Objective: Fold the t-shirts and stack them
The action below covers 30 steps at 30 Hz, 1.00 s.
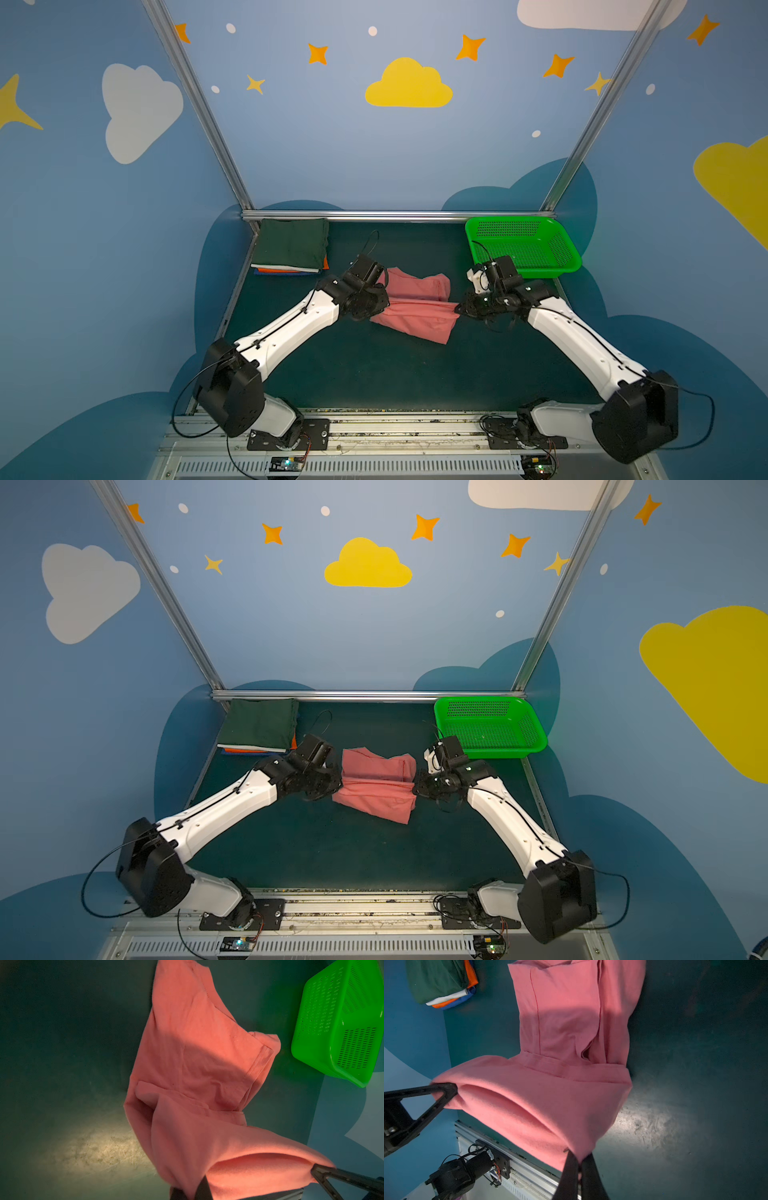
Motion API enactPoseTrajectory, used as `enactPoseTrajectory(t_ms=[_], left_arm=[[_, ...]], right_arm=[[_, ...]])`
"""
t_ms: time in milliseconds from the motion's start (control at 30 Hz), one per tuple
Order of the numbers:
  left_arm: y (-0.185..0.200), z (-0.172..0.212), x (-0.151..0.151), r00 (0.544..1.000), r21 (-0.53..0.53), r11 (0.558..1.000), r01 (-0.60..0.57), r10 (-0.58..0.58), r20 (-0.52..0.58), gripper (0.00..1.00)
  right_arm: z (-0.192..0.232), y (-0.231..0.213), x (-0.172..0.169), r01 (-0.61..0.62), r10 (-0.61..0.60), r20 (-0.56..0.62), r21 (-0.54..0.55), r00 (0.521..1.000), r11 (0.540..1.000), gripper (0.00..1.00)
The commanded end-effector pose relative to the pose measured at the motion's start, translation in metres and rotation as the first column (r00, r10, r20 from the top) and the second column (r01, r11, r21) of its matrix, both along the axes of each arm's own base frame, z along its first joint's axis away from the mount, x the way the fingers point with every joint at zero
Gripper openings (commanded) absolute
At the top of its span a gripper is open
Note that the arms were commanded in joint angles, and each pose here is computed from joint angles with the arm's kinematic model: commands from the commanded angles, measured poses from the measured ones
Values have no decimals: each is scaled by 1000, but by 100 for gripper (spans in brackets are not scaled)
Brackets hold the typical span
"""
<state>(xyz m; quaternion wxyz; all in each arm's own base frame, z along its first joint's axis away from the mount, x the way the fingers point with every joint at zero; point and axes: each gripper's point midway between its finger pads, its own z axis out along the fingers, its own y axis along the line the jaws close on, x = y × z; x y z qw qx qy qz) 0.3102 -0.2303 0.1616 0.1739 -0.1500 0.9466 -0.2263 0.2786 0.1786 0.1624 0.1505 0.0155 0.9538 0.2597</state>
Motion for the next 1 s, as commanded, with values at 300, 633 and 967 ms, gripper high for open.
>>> enactPoseTrajectory(t_ms=[300,633,967], left_arm=[[-1,-11,88,995,-48,996,81,-83,-50,10],[-14,-31,172,991,-113,986,123,-129,-45,18],[-13,-56,234,995,-180,981,73,-83,-50,46]], right_arm=[[-18,9,92,-51,56,-59,79,997,996,0],[-49,4,156,-23,38,-113,132,993,991,0],[-62,1,202,-4,28,-137,176,990,984,39]])
